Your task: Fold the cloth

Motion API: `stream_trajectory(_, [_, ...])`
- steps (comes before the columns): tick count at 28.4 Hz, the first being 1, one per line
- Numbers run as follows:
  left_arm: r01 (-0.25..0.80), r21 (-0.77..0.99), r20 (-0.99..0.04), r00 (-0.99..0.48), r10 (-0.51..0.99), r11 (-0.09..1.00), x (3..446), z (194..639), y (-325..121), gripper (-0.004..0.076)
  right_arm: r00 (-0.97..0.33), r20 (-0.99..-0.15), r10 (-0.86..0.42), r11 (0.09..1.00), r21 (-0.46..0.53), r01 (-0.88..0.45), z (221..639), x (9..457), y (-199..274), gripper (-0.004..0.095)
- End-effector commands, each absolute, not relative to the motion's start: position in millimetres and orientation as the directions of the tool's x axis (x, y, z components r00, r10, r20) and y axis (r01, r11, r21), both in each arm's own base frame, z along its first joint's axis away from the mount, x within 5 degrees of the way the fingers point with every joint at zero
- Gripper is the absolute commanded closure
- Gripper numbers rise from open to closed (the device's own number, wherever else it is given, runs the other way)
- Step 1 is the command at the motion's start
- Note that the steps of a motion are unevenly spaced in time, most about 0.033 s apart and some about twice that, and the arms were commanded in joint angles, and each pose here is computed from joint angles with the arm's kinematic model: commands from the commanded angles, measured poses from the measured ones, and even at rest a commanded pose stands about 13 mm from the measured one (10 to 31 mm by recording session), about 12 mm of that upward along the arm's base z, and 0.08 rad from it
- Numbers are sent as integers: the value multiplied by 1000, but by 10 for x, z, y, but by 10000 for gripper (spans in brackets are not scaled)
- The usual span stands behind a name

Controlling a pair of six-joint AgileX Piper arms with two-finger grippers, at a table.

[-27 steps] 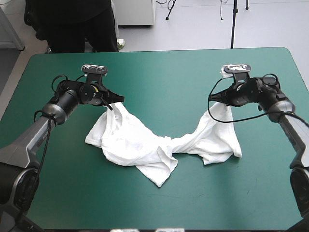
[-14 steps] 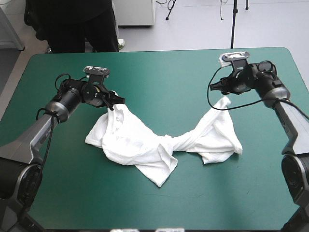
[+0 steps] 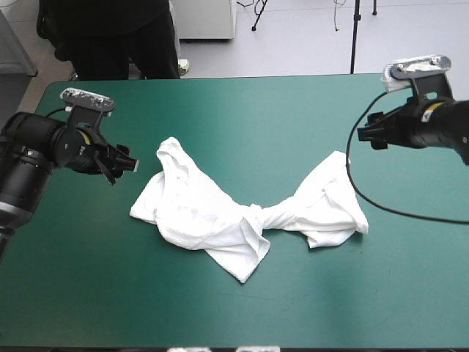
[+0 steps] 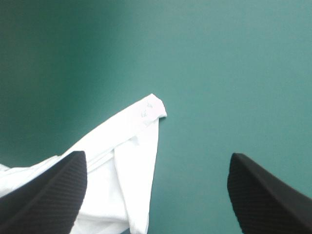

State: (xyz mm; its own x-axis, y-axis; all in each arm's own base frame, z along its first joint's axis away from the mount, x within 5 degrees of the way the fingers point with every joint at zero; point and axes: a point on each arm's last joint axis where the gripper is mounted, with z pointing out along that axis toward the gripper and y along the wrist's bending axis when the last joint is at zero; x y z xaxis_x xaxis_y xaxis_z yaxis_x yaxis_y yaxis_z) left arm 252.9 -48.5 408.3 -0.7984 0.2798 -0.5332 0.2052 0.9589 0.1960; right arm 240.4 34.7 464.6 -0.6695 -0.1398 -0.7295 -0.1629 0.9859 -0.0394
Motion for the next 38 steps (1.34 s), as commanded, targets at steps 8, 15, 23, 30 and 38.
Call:
stream_trajectory(8, [162, 141, -456, -865, 209, 977, 2667, 3354, -353, 177, -661, -742, -111, 990, -22, -141, 4377, 1633, 229, 166])
stream_trajectory(15, [151, 44, -379, -912, 156, 988, 3032, 2919, -310, 178, -693, -716, -80, 983, 57, -173, 4239, 1508, 281, 165])
stream_trajectory(23, [146, -1, -263, -955, 141, 989, 3251, 2474, -367, 178, -762, -638, -108, 988, 20, -156, 3956, 1539, 252, 167])
stream_trajectory(30, [136, -31, -177, -976, 128, 990, 3334, 2199, -399, 249, -794, -593, -134, 989, -30, -145, 3667, 1590, 217, 169])
stream_trajectory(38, [181, -44, -157, -972, 173, 982, 3316, 2174, -494, 633, -852, -499, -158, 987, -102, -123, 3105, 1802, 180, 169])
